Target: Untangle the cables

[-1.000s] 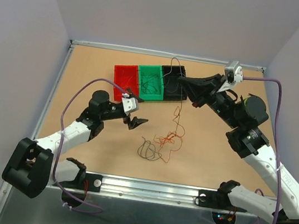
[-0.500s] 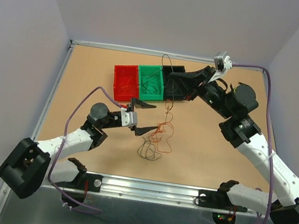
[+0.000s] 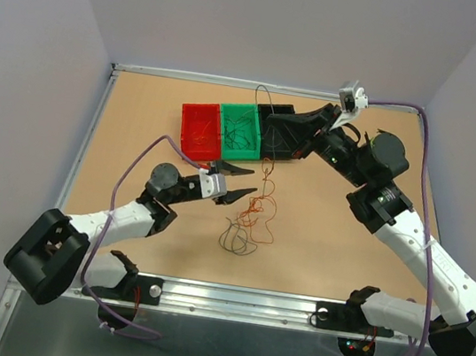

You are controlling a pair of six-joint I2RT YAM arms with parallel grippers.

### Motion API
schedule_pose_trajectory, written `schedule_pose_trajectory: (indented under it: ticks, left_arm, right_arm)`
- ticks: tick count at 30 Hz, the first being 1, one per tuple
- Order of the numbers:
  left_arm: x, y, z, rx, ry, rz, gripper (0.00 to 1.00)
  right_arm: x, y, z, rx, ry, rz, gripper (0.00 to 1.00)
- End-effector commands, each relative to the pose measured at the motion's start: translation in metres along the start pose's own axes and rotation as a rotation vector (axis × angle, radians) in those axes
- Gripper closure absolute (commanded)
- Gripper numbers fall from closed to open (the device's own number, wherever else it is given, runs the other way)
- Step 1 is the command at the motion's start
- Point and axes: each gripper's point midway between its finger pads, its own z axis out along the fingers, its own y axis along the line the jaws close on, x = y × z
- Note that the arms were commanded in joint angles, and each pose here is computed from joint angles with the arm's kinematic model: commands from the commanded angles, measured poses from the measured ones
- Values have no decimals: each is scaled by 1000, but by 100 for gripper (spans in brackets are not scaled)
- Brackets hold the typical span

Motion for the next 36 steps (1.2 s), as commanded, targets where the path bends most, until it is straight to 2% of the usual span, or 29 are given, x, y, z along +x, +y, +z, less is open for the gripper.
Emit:
schedule_pose_trajectory:
  ticks: [1, 11, 17, 21, 22, 26, 27, 32, 36]
  left_arm:
    - [-30, 11, 13, -22, -82, 89, 47]
    - [-36, 13, 24, -37, -93, 101, 50]
    - [-35, 18, 33, -58, -85, 104, 66]
    - [-34, 16, 38, -65, -79, 117, 68]
    - [-35, 16, 38, -68, -80, 122, 72]
    - [-38, 18, 36, -85, -82, 135, 97]
    - [-37, 18, 36, -86, -80, 137, 100]
    - [-27, 22, 26, -138, -46, 148, 100]
    - [-7, 50, 7, -304, 6, 64, 100]
  right_arm:
    - [-35, 14, -1, -40, -94, -30, 100]
    - [-29, 10, -1, -27, -92, -26, 99]
    - [-27, 9, 1, -29, -87, -23, 99]
    - [-26, 8, 1, -25, -86, -24, 99]
    - [-27, 8, 1, -24, -88, -25, 99]
    - [-25, 7, 2, -21, -87, -21, 99]
    - [-25, 5, 2, -16, -87, -21, 99]
    - [-39, -7, 0, 74, -117, -48, 100]
    - [-65, -9, -13, 146, -159, -86, 99]
